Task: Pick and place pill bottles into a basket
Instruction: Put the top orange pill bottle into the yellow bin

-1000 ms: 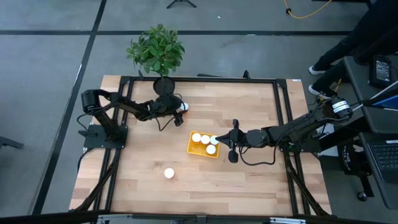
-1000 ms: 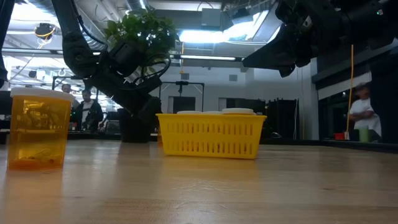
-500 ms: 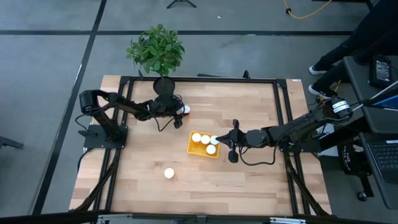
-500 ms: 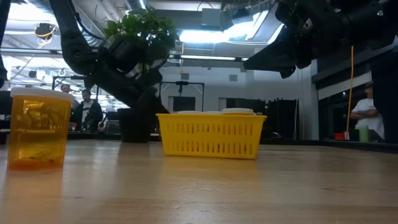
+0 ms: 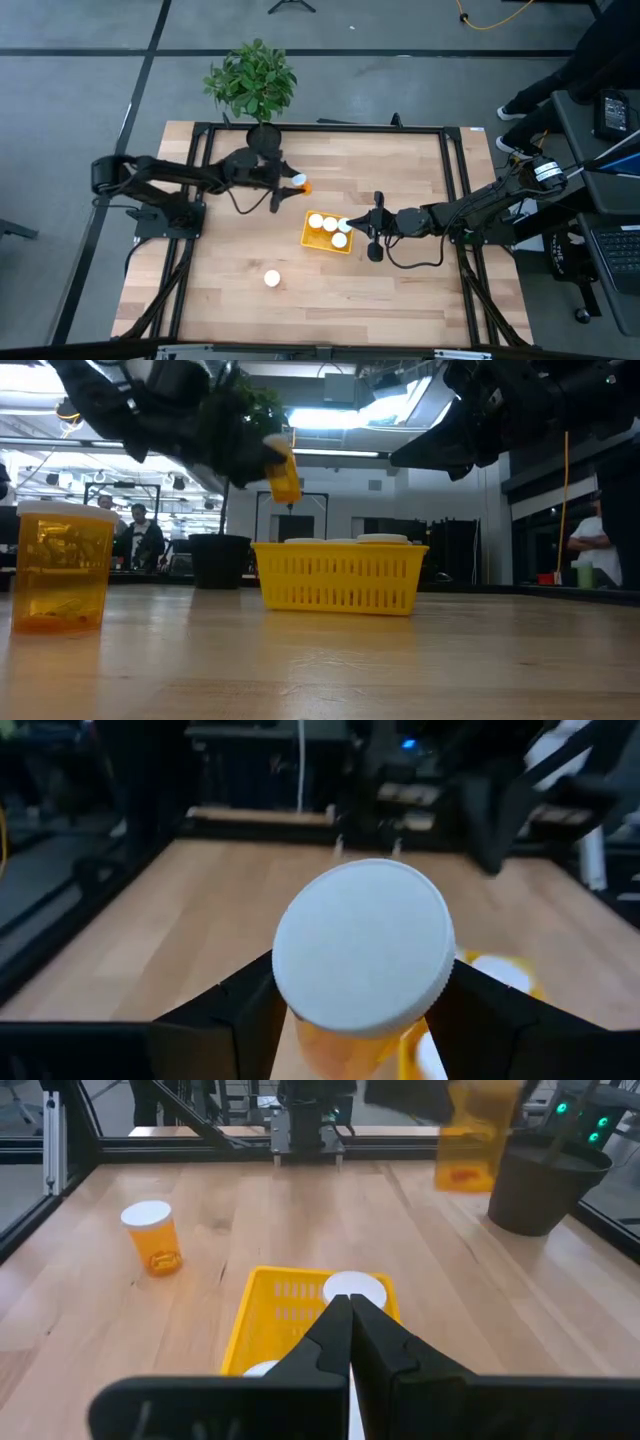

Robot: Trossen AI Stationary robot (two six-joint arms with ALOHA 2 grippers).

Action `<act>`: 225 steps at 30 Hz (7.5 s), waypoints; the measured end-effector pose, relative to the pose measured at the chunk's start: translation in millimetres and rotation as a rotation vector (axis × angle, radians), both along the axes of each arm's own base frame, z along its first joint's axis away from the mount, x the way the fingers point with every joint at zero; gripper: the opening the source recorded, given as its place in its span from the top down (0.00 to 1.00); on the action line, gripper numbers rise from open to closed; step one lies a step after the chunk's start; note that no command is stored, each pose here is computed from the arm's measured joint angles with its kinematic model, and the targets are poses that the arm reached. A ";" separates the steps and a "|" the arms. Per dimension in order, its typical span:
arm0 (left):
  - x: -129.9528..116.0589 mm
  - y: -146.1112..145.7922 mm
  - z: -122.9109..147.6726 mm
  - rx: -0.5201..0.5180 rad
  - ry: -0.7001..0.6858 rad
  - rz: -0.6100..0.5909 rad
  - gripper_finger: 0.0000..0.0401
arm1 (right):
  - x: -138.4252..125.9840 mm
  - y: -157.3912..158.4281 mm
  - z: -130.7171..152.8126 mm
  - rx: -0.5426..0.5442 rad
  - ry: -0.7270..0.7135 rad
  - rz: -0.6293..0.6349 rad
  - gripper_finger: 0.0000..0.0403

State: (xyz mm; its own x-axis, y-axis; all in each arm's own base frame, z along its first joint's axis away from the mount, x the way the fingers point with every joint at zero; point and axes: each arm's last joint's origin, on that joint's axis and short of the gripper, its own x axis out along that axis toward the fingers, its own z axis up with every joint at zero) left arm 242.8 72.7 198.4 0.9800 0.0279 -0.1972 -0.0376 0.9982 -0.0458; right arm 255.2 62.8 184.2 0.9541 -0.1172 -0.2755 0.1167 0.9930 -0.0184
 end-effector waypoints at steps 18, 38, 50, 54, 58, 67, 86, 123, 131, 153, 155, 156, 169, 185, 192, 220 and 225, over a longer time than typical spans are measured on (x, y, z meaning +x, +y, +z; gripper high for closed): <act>1.4 -58.0 12.7 0.001 -0.020 -0.209 0.48 | 0.1 0.0 0.3 0.003 -0.003 0.000 0.99; 17.5 -104.1 2.8 0.065 -0.115 -0.270 0.48 | 0.9 0.3 3.1 0.015 -0.034 -0.001 0.99; 58.4 -108.5 -18.9 0.036 -0.064 -0.272 0.48 | 0.9 0.3 3.0 0.015 -0.033 -0.001 0.99; 70.2 -109.8 -31.7 0.048 -0.017 -0.277 0.48 | 0.8 0.3 3.0 0.015 -0.032 -0.001 0.99; 73.8 -110.2 -43.3 0.032 0.023 -0.276 0.48 | 0.8 0.3 2.9 0.014 -0.031 -0.001 0.99; 74.2 -111.4 -47.9 0.060 0.043 -0.276 0.48 | 0.8 0.3 2.8 0.022 -0.032 -0.003 0.99; 73.6 -110.1 -50.9 0.111 0.072 -0.244 0.48 | 0.8 0.3 2.8 0.039 -0.034 -0.007 0.99; 81.5 -109.5 -73.9 0.129 0.083 -0.210 0.48 | 0.9 0.3 2.5 0.040 -0.033 -0.007 0.99; 81.5 -109.5 -73.9 0.129 0.082 -0.210 0.48 | 1.0 0.3 2.4 0.040 -0.033 -0.007 0.99; 82.7 -102.3 -78.9 0.086 0.099 -0.167 0.48 | 1.0 0.3 2.5 0.043 -0.033 -0.008 0.99; 82.7 -102.3 -78.7 0.083 0.096 -0.166 0.48 | 1.0 0.4 2.5 0.042 -0.033 -0.008 0.99; 82.7 -102.3 -78.8 0.077 0.098 -0.165 0.48 | 1.0 0.4 2.5 0.042 -0.033 -0.008 0.99; 82.1 -104.5 -80.0 0.054 0.111 -0.183 0.48 | 1.0 0.3 2.5 0.040 -0.033 -0.007 0.99; 81.9 -105.6 -80.5 0.044 0.117 -0.156 0.42 | 1.0 0.3 2.4 0.042 -0.033 -0.008 0.99; 81.9 -105.6 -80.4 0.040 0.117 -0.156 0.38 | 1.0 0.4 2.4 0.042 -0.033 -0.008 0.99; 74.5 -106.5 -44.0 0.165 0.037 -0.188 0.37 | 0.7 0.2 1.4 0.040 -0.022 -0.008 0.99; 58.0 -110.1 -33.7 0.195 0.197 -0.219 0.37 | 0.7 0.2 1.3 0.043 -0.021 -0.009 0.99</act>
State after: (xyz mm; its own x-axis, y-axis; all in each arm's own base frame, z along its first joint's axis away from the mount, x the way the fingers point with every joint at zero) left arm 300.7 -37.4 164.8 0.9107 -0.1230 -0.3944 0.1893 0.9728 0.1337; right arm 255.8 63.1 185.5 0.9587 -0.1148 -0.2601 0.1259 0.9917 0.0267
